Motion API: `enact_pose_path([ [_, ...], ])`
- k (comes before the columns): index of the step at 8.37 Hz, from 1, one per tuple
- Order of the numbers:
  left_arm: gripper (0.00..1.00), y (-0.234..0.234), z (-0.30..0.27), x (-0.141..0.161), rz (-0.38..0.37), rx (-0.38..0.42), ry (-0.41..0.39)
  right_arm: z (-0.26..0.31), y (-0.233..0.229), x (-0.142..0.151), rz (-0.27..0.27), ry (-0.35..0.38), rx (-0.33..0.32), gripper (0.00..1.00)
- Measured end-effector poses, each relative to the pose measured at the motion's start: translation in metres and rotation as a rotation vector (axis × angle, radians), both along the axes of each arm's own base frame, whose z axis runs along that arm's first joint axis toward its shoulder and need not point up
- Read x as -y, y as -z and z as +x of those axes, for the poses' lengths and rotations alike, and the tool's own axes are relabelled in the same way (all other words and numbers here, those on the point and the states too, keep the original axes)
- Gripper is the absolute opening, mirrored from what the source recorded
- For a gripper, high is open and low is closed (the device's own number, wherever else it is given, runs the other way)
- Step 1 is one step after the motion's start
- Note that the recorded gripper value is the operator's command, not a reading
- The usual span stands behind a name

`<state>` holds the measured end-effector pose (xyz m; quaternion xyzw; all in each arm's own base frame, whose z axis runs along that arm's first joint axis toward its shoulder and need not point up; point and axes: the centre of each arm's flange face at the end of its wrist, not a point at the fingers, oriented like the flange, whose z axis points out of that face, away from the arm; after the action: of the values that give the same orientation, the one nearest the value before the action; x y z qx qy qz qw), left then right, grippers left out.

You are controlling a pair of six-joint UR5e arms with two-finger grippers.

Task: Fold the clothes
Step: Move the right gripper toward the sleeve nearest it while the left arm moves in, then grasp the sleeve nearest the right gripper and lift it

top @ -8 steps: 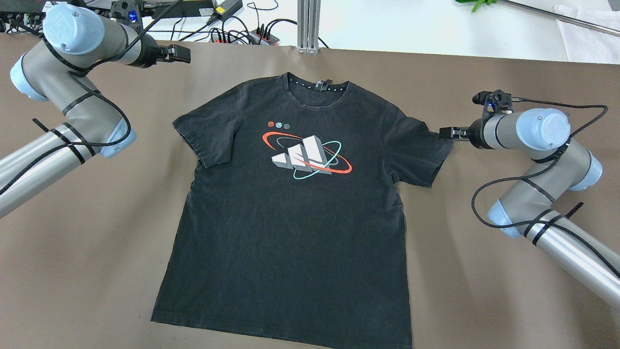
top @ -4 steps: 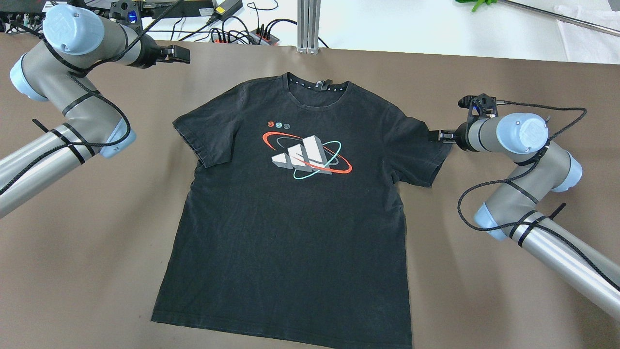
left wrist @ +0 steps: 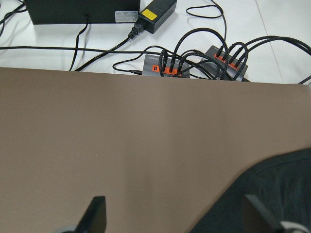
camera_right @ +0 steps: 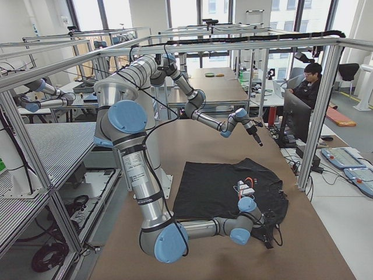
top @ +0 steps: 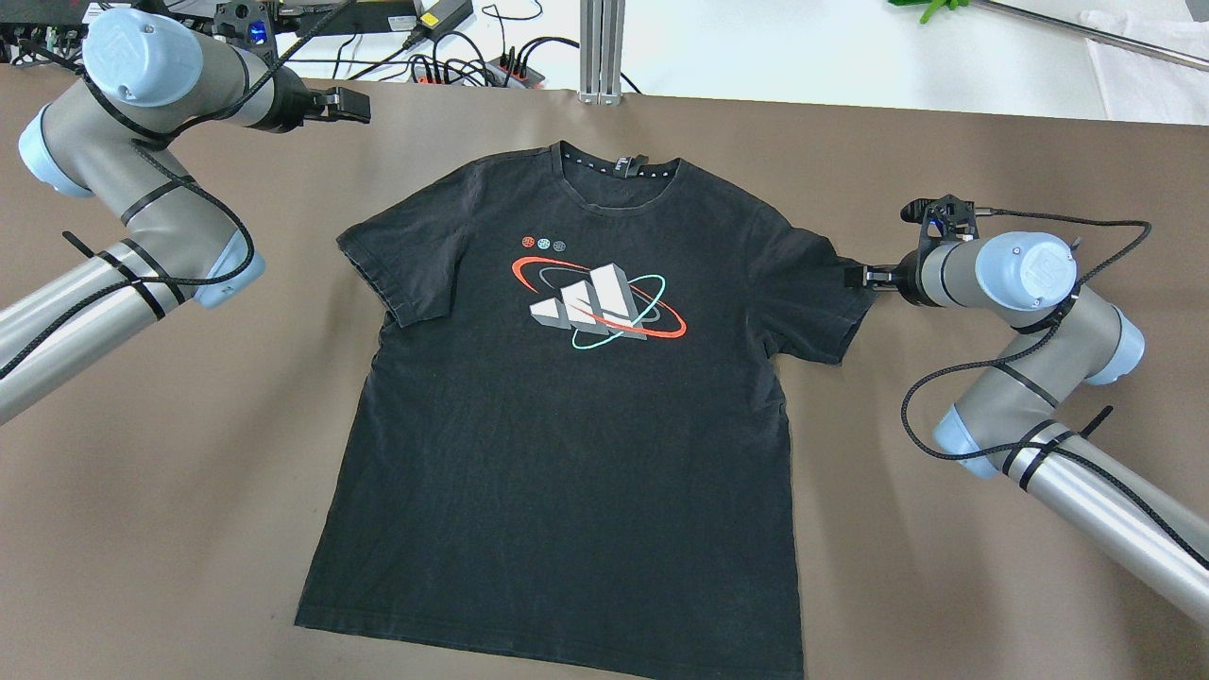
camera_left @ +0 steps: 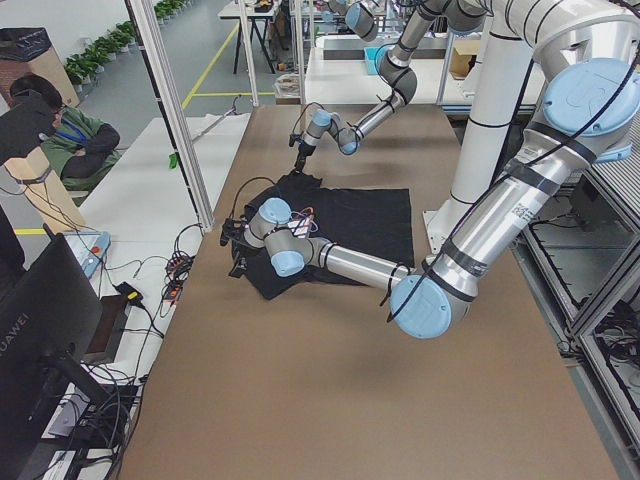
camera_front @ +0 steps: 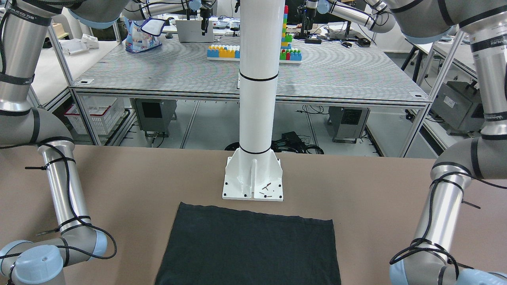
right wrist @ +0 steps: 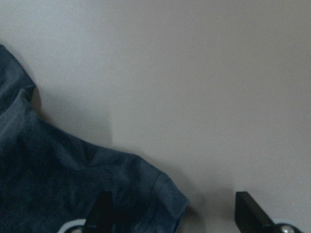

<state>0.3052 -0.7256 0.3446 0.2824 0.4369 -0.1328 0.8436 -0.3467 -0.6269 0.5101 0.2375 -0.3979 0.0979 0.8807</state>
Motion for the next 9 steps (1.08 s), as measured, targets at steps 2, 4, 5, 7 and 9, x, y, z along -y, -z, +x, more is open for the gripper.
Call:
enact_pose_path([
  [2, 1.00, 0.000, 0.000, 0.000, 0.001, 0.000, 0.000, 0.001, 0.000, -0.001, -0.001, 0.000, 0.002, 0.00],
  [4, 1.00, 0.001, -0.001, 0.000, 0.001, 0.000, 0.000, 0.001, 0.006, -0.001, 0.006, -0.001, 0.011, 0.00],
  [5, 1.00, 0.001, -0.001, 0.000, 0.002, 0.000, 0.000, 0.001, 0.011, -0.001, 0.013, -0.002, 0.019, 0.00],
  [7, 1.00, 0.002, -0.001, 0.000, 0.003, -0.001, 0.000, 0.001, 0.026, -0.003, 0.029, 0.005, 0.041, 0.00],
  [9, 1.00, 0.004, -0.002, 0.000, 0.006, -0.004, 0.001, 0.003, 0.052, -0.009, 0.052, 0.029, 0.085, 0.00],
])
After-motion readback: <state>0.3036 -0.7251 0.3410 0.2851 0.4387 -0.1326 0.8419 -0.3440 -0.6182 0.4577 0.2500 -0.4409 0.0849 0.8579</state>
